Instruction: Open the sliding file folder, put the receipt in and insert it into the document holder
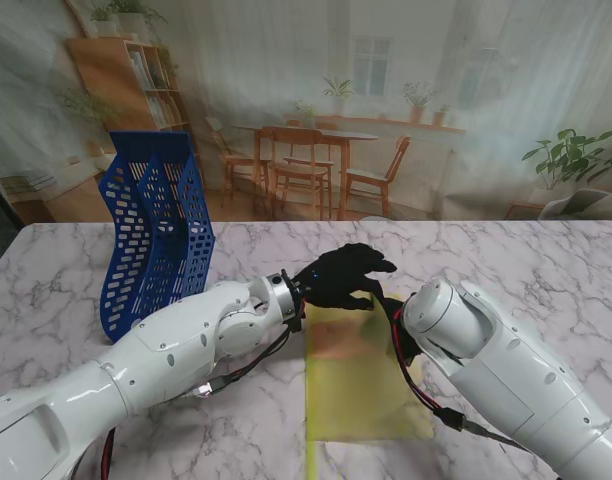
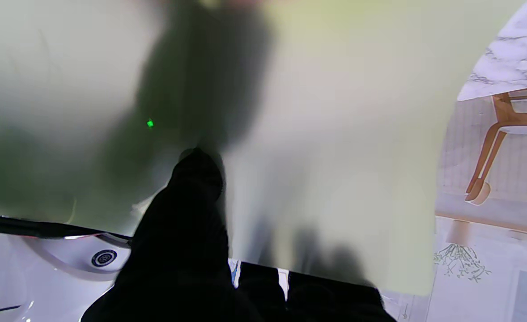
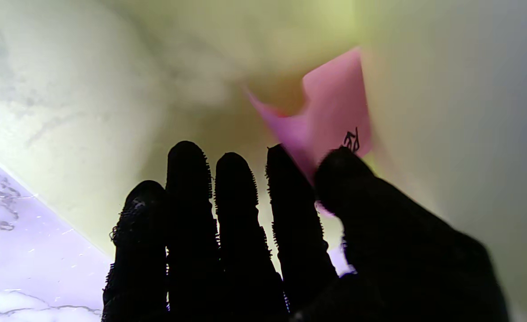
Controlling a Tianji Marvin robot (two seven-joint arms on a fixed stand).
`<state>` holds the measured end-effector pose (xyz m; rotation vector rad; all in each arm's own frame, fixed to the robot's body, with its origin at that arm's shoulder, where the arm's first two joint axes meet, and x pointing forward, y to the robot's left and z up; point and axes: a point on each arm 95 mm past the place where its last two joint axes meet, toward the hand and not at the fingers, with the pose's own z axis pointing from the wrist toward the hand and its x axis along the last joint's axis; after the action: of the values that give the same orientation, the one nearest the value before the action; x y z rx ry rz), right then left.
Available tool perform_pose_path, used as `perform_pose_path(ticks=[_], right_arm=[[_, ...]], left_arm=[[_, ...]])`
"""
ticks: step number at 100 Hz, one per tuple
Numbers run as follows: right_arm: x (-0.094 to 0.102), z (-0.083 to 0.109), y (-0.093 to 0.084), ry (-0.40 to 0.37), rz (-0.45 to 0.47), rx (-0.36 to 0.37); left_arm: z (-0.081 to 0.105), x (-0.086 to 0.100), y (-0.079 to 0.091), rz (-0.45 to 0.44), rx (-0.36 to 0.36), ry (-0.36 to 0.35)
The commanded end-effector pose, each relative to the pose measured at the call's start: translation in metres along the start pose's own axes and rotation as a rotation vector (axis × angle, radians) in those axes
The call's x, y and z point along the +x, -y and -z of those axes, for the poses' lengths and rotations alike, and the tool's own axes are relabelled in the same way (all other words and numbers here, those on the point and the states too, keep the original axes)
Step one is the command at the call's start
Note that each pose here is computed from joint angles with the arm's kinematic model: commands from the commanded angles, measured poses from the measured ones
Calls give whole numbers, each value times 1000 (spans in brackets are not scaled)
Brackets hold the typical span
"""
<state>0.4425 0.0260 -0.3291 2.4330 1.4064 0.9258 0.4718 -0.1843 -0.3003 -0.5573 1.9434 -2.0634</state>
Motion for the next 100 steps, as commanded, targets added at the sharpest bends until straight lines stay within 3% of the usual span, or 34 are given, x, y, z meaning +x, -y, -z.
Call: perform_pose_path(ticks=[1, 35, 72, 100], right_arm=[[-3, 2, 3, -9, -26, -2], [-10, 10, 2, -44, -94, -13], [-7, 7, 5, -54, -66, 26], [-18, 15, 0, -69, -114, -27]], left_arm=[[-2, 2, 0, -2, -13, -8], [-4, 3, -3, 4, -13, -11], [-3, 3, -2, 1, -13, -12], [1, 1, -1, -4, -16, -7]])
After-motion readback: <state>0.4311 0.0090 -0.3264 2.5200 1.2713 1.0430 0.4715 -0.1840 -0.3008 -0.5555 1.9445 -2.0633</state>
